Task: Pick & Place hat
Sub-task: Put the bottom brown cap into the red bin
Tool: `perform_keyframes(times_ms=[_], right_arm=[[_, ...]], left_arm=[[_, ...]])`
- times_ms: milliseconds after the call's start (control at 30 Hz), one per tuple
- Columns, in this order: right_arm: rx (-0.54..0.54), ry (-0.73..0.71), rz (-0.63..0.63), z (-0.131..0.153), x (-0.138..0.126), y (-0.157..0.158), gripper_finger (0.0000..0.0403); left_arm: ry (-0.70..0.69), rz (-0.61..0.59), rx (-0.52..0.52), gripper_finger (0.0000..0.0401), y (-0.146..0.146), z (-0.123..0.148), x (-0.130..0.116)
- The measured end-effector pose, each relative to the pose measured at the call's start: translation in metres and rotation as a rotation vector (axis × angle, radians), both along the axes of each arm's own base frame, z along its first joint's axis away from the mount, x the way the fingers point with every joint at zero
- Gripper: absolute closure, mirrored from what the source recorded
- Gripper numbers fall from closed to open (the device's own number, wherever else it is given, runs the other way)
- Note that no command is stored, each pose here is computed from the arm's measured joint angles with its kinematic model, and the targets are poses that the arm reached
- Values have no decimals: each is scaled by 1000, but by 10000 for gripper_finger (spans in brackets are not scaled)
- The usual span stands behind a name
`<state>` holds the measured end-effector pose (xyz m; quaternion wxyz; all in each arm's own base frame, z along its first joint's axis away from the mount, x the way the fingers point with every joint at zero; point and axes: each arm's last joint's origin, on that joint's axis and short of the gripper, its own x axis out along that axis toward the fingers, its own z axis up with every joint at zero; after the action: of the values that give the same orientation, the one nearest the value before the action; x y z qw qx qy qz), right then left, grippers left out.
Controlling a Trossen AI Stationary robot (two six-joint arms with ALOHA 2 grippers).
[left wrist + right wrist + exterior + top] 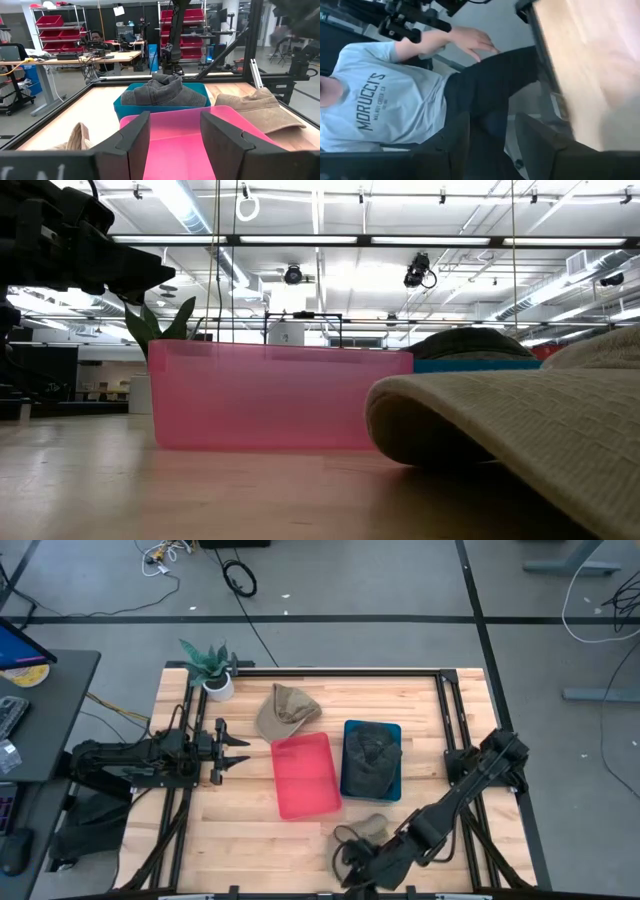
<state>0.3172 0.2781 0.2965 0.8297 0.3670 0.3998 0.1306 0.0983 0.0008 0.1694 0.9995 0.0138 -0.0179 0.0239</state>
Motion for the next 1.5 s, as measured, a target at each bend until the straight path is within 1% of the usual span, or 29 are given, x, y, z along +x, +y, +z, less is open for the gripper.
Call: perform_keyframes(times_ms=[67,167,233,300,400,467,567,700,967,1067,1200,1500], right_arm=[[-13,-6,2,6,11,9,240],[-50,27,-5,13,25,22,240],[-89,77,-48,15,31,25,240],[-118,137,-134,19,32,22,240],[-142,214,-300,23,29,12,240],[-137,246,-401,23,26,6,240],[-81,286,-493,22,25,2,240],[-29,357,-592,10,24,1,240],[-66,562,-751,-28,11,-7,240],[-74,605,-781,-40,9,-8,240],[-103,665,-760,-57,5,-10,240],[-116,687,-775,-76,2,-12,240]], left_arm=[[0,0,0,224,0,0,0],[0,0,0,224,0,0,0],[0,0,0,224,0,0,0],[0,0,0,224,0,0,0],[0,0,0,224,0,0,0],[0,0,0,224,0,0,0],[0,0,0,224,0,0,0],[0,0,0,224,0,0,0],[0,0,0,224,0,0,0],[0,0,0,224,0,0,0],[0,0,0,224,0,0,0],[0,0,0,224,0,0,0]])
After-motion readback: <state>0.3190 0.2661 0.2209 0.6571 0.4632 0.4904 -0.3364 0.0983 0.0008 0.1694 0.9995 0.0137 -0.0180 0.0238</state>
